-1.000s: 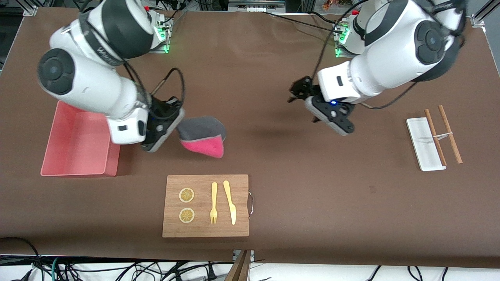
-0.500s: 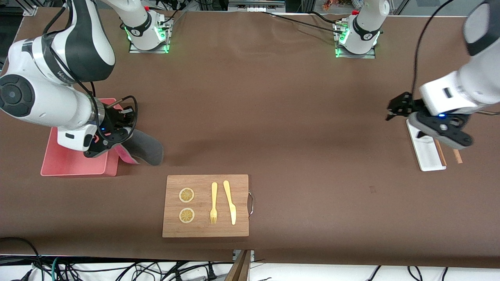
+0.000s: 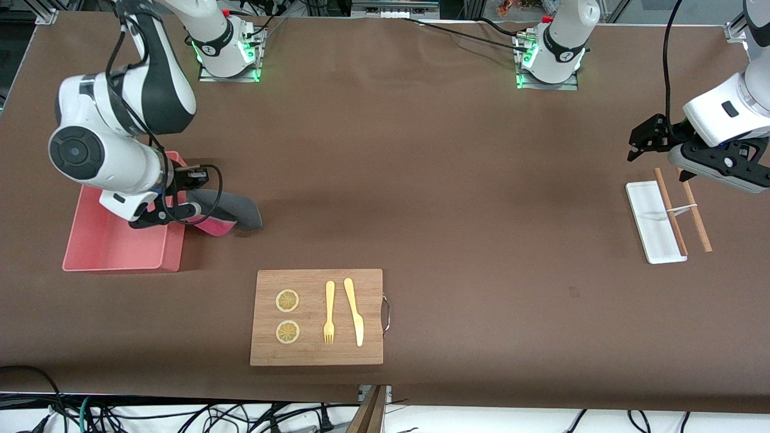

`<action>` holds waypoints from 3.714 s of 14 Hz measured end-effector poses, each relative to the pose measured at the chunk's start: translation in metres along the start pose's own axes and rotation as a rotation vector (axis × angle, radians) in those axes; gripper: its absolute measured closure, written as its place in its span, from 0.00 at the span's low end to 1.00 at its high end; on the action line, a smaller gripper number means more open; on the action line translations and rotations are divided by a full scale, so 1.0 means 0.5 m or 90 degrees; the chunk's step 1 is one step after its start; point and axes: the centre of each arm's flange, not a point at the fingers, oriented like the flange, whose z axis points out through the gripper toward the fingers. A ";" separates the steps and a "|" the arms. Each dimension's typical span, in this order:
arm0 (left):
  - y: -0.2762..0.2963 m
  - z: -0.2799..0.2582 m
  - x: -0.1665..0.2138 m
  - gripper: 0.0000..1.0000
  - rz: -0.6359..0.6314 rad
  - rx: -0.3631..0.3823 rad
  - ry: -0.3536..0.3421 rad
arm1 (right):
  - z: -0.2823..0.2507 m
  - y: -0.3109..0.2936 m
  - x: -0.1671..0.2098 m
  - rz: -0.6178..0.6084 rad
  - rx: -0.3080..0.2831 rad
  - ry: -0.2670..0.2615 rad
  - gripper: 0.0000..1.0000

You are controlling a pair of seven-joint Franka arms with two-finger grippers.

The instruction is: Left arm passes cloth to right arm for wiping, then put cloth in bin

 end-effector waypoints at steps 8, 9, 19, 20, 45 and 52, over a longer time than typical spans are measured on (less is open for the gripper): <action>0.008 0.013 0.004 0.00 -0.028 -0.001 -0.005 | 0.174 -0.022 0.097 0.039 -0.007 0.033 0.98; 0.009 0.014 0.004 0.00 -0.027 -0.002 -0.005 | 0.177 -0.047 0.100 0.051 -0.006 0.034 0.98; 0.011 0.018 0.007 0.00 -0.027 -0.002 -0.007 | 0.146 -0.386 0.096 0.208 0.057 0.045 0.98; 0.011 0.018 0.007 0.00 -0.027 -0.002 -0.007 | 0.144 -0.417 0.092 0.225 0.068 0.042 0.98; 0.011 0.020 0.008 0.00 -0.027 -0.003 -0.009 | 0.166 -0.002 0.145 0.088 0.095 -0.019 0.98; 0.011 0.020 0.008 0.00 -0.027 -0.003 -0.009 | 0.112 0.122 0.104 0.027 0.069 -0.020 0.98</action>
